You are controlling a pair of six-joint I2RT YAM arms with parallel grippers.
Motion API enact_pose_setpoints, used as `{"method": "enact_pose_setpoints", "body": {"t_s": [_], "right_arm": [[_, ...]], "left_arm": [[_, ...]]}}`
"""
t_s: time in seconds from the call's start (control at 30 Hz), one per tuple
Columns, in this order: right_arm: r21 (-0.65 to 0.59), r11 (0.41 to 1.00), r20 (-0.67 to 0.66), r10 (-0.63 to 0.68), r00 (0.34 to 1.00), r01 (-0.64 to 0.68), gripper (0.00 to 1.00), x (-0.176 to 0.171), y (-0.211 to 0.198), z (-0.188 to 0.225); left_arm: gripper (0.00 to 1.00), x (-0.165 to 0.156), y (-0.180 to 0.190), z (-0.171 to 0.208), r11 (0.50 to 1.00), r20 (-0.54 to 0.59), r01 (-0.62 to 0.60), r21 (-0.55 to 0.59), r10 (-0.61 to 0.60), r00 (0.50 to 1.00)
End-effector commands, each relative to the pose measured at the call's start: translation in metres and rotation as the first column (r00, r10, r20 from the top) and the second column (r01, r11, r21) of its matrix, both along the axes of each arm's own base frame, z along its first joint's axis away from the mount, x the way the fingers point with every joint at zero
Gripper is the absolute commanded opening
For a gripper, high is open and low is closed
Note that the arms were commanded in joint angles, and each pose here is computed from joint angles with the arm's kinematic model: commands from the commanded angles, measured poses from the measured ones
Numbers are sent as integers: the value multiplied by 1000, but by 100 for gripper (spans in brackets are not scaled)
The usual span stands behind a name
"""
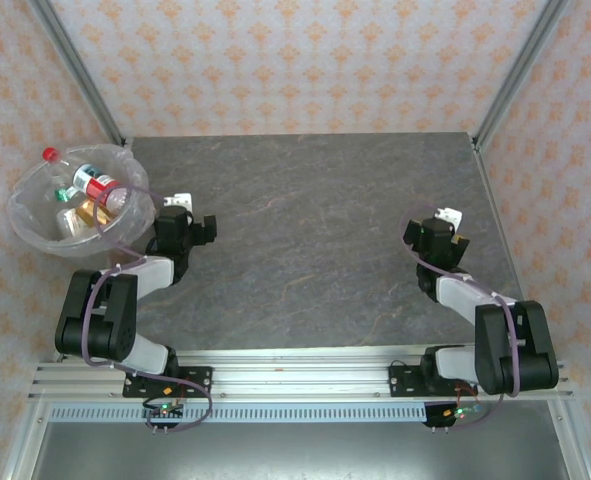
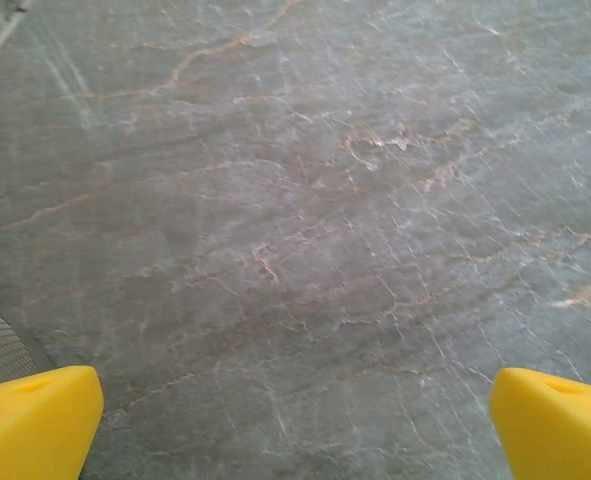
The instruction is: Put the plastic bottles in the bin
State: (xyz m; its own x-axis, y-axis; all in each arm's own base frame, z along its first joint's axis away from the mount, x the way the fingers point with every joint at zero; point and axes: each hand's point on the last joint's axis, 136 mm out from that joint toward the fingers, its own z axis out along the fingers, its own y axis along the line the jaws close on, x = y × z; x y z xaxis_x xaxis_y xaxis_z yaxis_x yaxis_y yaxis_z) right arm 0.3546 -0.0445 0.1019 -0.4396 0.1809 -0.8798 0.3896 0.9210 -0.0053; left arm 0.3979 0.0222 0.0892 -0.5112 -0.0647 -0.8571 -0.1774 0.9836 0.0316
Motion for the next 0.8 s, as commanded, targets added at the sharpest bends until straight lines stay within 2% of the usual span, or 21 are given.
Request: {"method": "enact_pose_setpoints", "body": {"t_s": [0.0,0.07,0.17,0.2,0.37,0.47,0.63,0.77], "right_arm": [[-17,999,83,49,995,-48,99,11,5,13],[-16,998,129,59,990,-57,99,14,7,17],[-12,998,168,67,984,-66,99,16,8,20],[-13,997,172,78,982,-77,99,16,10,20],[-11,992,231,127,965,-128,99,17,17,9],[-16,988,232,156,960,-156,99,23,22,-4],[-2,999,134,37,990,-37,99,34,4,-11],[17,998,141,52,989,-55,99,33,3,-10]], "left_arm": [[100,-2,20,13,993,92,-110,29,107,990],[100,-6,22,15,989,120,-143,46,136,983],[100,-10,16,9,993,195,-107,46,97,976],[100,-10,15,5,994,140,-102,45,94,986],[100,-7,8,6,997,137,-62,46,55,989],[100,-6,8,6,997,141,-60,48,52,989],[100,-7,8,6,997,141,-60,49,52,989],[100,-7,8,5,997,139,-58,48,51,989]]}}
